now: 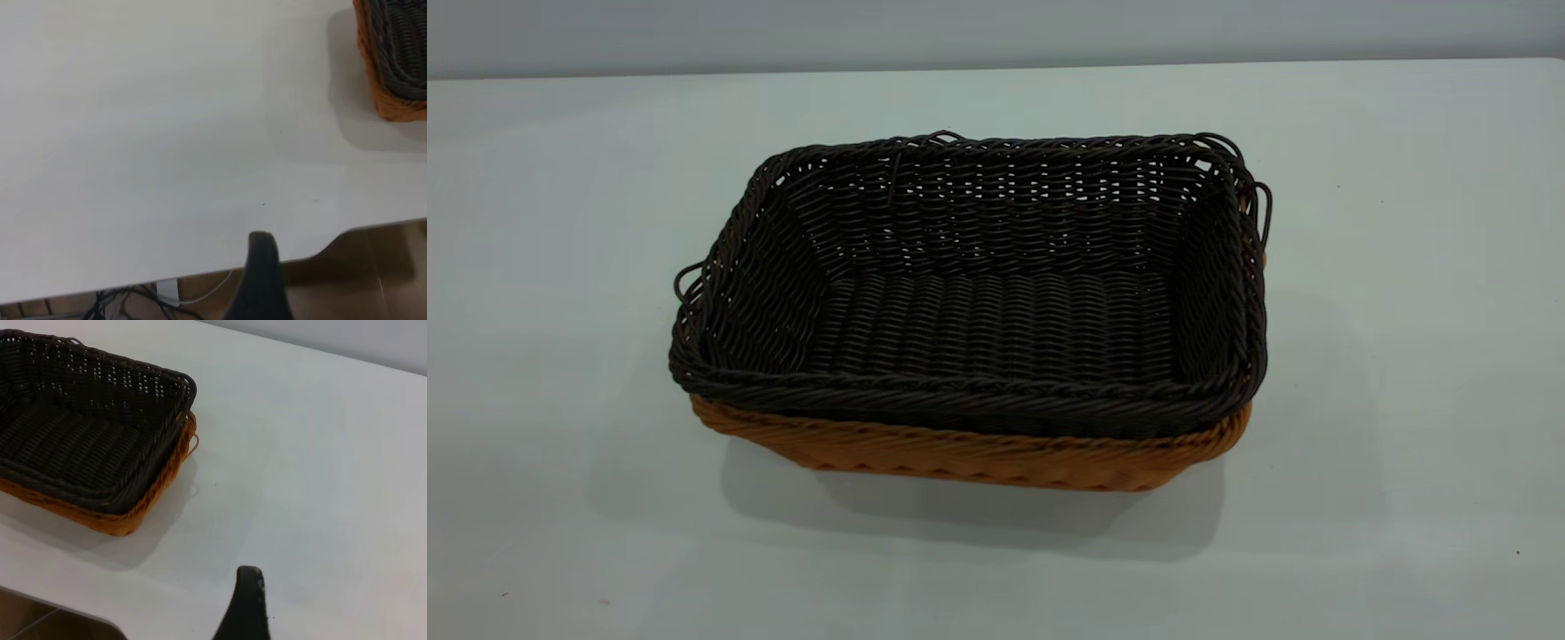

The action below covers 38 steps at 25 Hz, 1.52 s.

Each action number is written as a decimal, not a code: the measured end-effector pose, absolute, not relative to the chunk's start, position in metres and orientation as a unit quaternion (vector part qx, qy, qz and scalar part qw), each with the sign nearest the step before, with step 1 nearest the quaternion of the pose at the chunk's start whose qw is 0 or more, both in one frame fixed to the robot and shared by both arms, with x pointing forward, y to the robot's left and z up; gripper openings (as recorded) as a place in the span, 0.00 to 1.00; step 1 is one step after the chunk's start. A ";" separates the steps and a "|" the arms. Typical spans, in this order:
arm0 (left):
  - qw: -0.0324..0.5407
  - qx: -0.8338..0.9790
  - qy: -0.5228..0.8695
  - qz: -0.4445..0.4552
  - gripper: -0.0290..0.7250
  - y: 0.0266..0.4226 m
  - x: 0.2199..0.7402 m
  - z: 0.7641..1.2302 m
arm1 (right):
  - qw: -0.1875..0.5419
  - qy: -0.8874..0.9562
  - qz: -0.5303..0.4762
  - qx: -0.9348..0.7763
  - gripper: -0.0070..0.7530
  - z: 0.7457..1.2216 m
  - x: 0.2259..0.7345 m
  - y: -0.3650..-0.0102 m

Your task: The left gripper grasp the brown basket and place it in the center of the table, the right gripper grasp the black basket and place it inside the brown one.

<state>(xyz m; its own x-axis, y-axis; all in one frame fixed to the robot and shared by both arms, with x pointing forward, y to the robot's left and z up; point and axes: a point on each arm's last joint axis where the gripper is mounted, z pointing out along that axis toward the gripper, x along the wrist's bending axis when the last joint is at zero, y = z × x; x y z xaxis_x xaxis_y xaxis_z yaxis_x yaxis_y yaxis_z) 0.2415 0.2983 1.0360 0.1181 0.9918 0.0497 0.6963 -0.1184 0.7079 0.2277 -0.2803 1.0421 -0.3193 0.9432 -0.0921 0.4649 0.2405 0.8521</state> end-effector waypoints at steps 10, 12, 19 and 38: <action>0.279 0.693 0.602 0.283 0.78 0.299 0.238 1.036 | 0.319 0.720 0.375 0.488 0.78 1.042 0.228 -0.280; 0.292 0.686 0.596 0.298 0.78 0.299 0.232 1.036 | 0.319 0.720 0.375 0.488 0.78 1.042 0.228 -0.280; 0.299 0.638 0.629 0.329 0.78 0.306 0.223 1.035 | 0.319 0.720 0.375 0.488 0.78 1.042 0.228 -0.280; 0.300 0.631 0.635 0.329 0.78 0.307 0.223 1.035 | 0.319 0.720 0.375 0.488 0.78 1.042 0.228 -0.280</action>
<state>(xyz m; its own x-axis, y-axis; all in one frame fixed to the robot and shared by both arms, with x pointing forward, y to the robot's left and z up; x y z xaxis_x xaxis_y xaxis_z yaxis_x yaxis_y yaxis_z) 0.2234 0.3069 1.0352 -0.0232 0.9992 0.0340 0.6044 -0.0131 0.7966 0.2277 -0.2803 1.0421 -0.3192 0.9431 -0.0935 0.4646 0.2417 0.8519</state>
